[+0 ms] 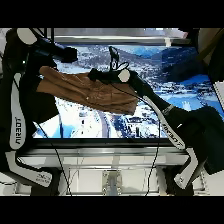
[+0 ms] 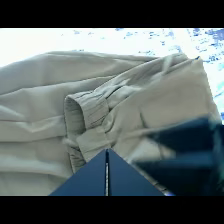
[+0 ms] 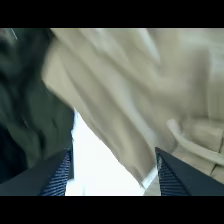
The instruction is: Fold the clothes and pants, and hang the long-sleeved shirts on hangers.
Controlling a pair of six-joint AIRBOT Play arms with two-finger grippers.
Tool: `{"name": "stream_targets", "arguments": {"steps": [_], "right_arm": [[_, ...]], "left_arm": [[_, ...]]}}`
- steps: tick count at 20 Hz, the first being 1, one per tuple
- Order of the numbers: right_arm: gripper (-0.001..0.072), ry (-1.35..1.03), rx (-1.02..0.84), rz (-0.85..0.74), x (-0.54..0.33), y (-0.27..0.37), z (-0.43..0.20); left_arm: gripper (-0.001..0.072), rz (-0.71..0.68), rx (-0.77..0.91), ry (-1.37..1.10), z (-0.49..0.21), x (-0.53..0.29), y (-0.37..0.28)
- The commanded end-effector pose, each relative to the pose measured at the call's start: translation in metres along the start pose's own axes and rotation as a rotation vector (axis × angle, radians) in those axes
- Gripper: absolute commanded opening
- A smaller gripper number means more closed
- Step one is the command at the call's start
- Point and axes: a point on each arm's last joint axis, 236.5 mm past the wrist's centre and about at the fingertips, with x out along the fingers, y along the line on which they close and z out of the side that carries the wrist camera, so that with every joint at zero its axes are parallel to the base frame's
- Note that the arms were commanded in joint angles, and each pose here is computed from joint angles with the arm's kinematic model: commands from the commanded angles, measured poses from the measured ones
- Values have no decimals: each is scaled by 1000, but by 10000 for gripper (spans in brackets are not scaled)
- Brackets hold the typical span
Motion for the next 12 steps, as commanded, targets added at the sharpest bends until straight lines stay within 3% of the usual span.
{"name": "stream_targets", "arguments": {"steps": [1, 6, 10, 12], "right_arm": [[551, 27, -73, -59, -26, -17, 30], [551, 374, -76, -537, -200, -182, 24], [558, 278, 65, -593, -248, -241, -21], [597, 117, 217, -515, -228, -256, -42]], "left_arm": [[11, 5, 7, 19, -5, -6, 4], [11, 5, 22, 31, -8, -7, 6], [12, 4, 21, 32, -8, -7, 6], [11, 4, 21, 32, -8, -7, 6]]}}
